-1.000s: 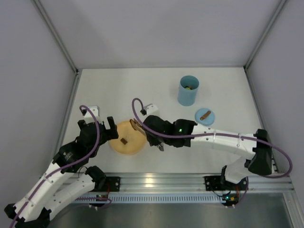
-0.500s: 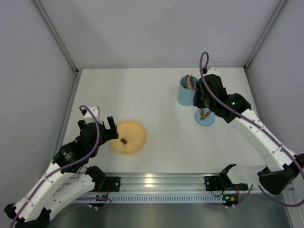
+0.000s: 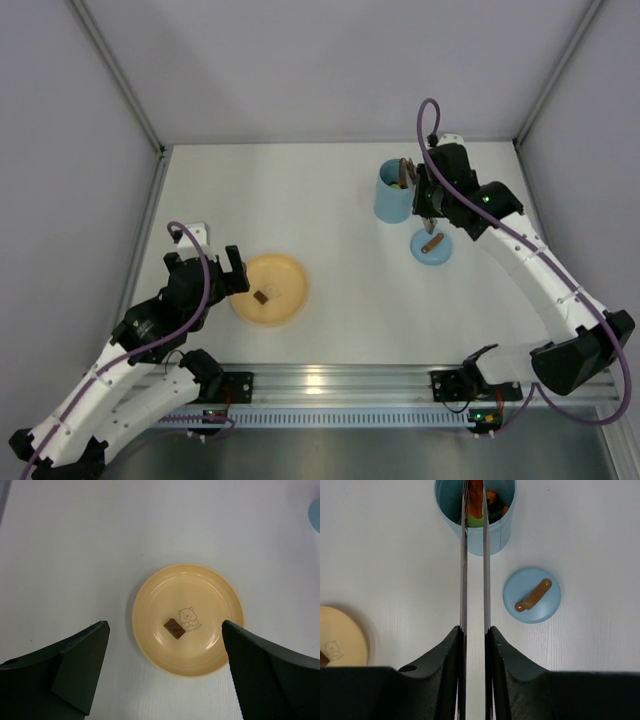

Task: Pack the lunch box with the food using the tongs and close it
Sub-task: Place the fake food in the packing box.

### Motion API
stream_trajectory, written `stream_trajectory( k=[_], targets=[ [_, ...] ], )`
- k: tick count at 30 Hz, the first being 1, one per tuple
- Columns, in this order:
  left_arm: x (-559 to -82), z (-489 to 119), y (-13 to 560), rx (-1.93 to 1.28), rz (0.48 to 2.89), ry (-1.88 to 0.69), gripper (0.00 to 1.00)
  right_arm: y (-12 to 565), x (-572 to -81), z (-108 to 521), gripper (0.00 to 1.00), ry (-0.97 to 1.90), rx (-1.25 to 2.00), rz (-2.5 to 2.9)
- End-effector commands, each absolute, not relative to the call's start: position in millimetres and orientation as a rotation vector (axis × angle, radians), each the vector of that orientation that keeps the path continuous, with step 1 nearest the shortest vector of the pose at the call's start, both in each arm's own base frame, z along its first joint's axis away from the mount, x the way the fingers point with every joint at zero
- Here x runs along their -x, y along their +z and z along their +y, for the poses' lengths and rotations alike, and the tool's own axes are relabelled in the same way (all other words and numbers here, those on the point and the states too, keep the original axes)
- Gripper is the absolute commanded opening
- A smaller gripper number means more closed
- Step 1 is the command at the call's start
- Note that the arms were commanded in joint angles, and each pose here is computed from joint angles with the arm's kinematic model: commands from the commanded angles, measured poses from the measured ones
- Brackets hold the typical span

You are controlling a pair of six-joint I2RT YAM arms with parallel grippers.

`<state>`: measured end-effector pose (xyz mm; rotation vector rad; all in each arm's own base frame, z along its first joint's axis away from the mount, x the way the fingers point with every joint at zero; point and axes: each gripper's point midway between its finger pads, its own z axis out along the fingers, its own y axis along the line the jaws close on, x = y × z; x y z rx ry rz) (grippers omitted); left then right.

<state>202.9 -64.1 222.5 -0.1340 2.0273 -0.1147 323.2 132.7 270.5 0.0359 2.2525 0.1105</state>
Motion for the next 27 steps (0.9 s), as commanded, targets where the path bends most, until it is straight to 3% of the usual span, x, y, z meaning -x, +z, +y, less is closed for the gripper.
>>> stream_trajectory(
  k=[1,12,21,27],
  targets=[
    [-207.1,-65.4,233.3,0.162,1.981,-0.138,0.99,285.0,-333.7,128.6,0.25,0.124,-0.046,2.202],
    [-206.9,-65.6,234.1,0.163,1.978,-0.143,0.99,287.5,-332.1,126.4,0.44,0.118,-0.036,2.195],
    [-207.0,-65.3,234.2,0.163,1.978,-0.141,0.99,298.5,-312.6,150.7,0.43,0.245,0.042,2.188],
    [-207.1,-65.3,232.7,0.160,1.982,-0.136,0.99,291.2,-278.0,213.5,0.42,0.361,0.198,2.188]
  ],
)
